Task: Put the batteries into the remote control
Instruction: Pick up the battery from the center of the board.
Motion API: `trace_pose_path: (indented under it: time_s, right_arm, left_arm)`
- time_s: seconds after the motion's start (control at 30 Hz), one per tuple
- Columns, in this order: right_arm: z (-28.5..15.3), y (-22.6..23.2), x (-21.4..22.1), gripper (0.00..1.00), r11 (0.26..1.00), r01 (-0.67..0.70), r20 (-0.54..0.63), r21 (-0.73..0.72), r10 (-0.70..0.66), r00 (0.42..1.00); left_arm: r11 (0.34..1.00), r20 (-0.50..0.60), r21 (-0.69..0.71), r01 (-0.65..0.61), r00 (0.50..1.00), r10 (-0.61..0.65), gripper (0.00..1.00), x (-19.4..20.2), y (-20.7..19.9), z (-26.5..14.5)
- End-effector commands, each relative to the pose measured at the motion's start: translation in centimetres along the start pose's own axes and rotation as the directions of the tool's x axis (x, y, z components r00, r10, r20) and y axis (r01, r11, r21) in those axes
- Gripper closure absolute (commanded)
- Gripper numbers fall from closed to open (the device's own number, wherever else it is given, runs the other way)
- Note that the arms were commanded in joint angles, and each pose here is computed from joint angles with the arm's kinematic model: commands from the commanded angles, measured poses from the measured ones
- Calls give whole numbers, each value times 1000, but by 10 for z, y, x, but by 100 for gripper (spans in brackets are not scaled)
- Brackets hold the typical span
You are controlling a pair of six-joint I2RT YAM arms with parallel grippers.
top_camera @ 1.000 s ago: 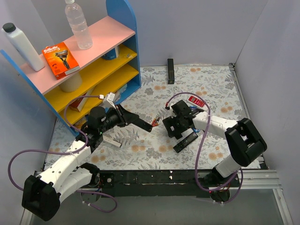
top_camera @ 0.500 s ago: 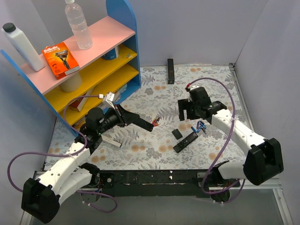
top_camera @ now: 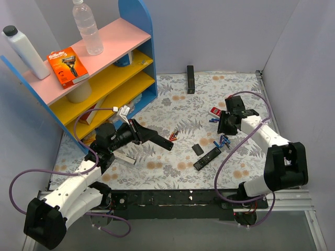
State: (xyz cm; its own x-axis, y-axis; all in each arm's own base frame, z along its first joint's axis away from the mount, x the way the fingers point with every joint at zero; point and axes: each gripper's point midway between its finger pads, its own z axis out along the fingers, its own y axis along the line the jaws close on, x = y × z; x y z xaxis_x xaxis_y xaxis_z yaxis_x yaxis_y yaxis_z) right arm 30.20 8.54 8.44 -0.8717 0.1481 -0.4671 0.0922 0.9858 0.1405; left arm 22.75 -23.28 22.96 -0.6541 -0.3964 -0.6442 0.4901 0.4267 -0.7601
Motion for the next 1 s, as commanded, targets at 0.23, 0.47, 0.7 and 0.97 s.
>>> trace_pose_path:
  time_s: [0.23,0.47,0.7,0.97]
  right_arm:
    - [35,-10,0,68,997,-62,-61,49,65,996]
    - [49,-21,6,70,992,-67,-83,106,76,994]
    - [59,-24,8,71,990,-56,-90,126,68,994]
    - [70,-25,11,72,991,-35,-114,126,50,992]
  left_arm:
    - [998,16,47,-37,999,36,100,-3,-12,-4]
    - [998,16,47,-37,999,36,100,-4,-13,-4]
    - [998,11,43,-36,999,35,100,-4,-12,-4]
    - [999,4,38,-30,1000,30,100,-2,-11,-4]
